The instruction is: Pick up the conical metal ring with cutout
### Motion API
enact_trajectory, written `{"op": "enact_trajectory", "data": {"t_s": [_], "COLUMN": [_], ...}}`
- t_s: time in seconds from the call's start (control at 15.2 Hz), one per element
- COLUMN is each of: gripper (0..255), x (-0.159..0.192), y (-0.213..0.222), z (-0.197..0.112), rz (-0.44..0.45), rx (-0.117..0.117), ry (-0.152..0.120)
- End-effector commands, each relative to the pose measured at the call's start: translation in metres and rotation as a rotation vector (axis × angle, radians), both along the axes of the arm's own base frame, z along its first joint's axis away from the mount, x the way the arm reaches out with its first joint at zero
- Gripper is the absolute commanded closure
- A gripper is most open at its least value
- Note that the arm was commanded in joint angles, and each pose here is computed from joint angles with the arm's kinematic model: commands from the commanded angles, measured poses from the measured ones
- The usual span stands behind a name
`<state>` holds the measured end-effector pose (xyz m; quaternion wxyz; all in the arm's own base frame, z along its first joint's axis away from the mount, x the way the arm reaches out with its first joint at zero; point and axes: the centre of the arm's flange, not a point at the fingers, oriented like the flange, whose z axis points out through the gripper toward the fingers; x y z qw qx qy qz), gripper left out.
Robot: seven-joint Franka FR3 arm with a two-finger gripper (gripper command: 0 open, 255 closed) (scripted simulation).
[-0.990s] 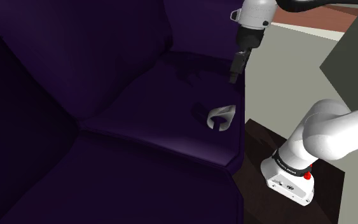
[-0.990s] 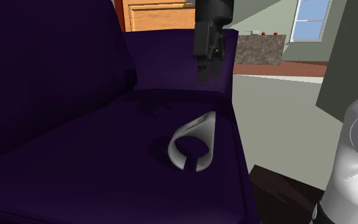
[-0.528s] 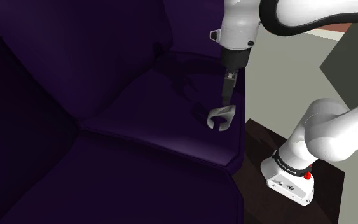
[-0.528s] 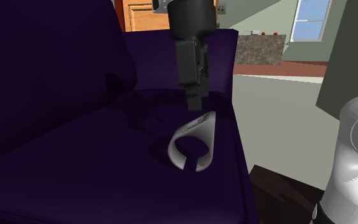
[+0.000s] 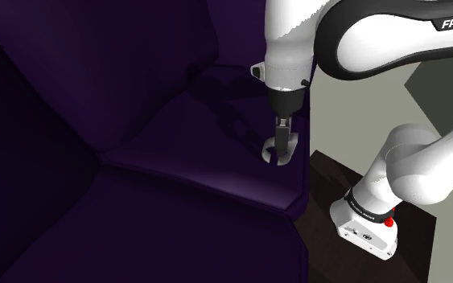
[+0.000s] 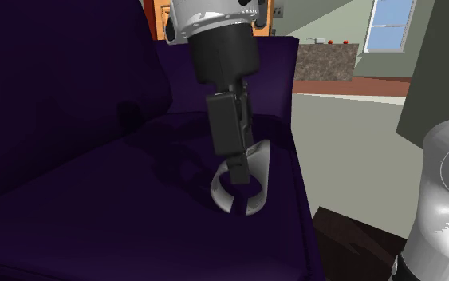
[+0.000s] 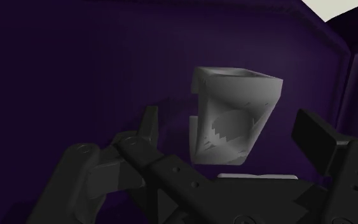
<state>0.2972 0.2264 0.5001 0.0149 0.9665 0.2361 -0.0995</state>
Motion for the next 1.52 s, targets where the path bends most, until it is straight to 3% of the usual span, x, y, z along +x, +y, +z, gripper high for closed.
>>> {"op": "enact_trajectory", "data": {"t_s": [0.0, 0.2, 0.26, 0.86, 1.45], "gripper": [0, 0, 255, 255, 255], "x": [0.000, 0.000, 0.000, 0.000, 0.000], "y": [-0.001, -0.001, -0.001, -0.001, -0.001], "z": [-0.011, -0.020, -0.020, -0.020, 0.028], "rz": [0.001, 0.001, 0.001, 0.001, 0.001], "rx": [0.000, 0.000, 0.000, 0.000, 0.000], "ry": [0.000, 0.000, 0.000, 0.000, 0.000]}}
